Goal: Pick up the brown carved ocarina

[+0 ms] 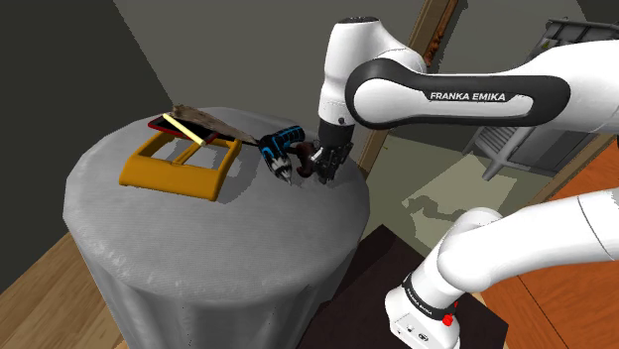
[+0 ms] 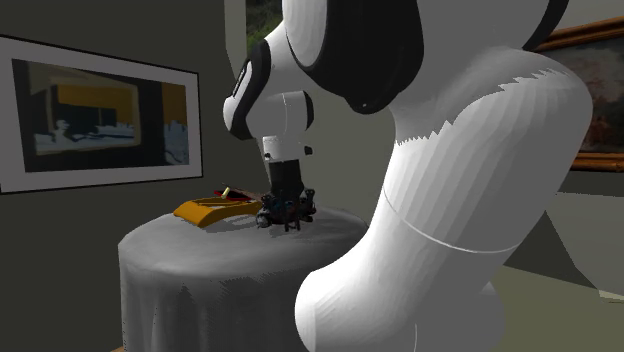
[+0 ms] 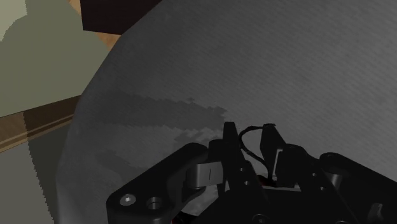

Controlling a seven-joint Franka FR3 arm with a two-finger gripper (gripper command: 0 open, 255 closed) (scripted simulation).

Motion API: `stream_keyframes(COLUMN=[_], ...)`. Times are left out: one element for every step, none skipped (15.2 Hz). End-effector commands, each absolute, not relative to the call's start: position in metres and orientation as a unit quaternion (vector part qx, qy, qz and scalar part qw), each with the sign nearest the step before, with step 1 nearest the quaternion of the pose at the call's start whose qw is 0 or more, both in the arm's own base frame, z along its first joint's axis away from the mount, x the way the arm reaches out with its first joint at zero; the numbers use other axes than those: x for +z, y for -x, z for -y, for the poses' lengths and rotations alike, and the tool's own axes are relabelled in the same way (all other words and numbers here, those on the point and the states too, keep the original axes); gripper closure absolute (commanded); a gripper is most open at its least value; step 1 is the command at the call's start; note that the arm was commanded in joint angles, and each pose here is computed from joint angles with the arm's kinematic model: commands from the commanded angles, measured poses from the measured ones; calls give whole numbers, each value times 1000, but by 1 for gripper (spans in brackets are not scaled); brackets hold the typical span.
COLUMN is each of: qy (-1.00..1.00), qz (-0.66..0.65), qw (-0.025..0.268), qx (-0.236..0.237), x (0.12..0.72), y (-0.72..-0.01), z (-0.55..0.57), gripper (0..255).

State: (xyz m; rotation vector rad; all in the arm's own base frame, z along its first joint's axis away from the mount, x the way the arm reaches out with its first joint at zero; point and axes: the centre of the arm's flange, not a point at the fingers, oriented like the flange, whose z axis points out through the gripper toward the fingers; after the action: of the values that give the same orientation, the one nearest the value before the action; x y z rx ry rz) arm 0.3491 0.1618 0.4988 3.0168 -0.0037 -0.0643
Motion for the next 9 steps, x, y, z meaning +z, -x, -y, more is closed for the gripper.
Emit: stream_keyframes(qy=[-998, -998, -998, -998, -998, -998, -998, -998, -998], qz=[1, 1, 1, 1, 1, 1, 1, 1, 1], qw=[62, 62, 62, 62, 62, 62, 62, 62, 62], qx=[-21, -21, -21, -21, -21, -21, -21, -21, -21], x=[509, 514, 520, 525, 530, 535, 541, 546, 551], y=[-349, -349, -349, -349, -349, -349, -349, -349, -349], z=[-161, -161, -161, -161, -161, -161, -161, -161, -161], gripper=[255, 255, 255, 255, 255, 255, 255, 255, 255])
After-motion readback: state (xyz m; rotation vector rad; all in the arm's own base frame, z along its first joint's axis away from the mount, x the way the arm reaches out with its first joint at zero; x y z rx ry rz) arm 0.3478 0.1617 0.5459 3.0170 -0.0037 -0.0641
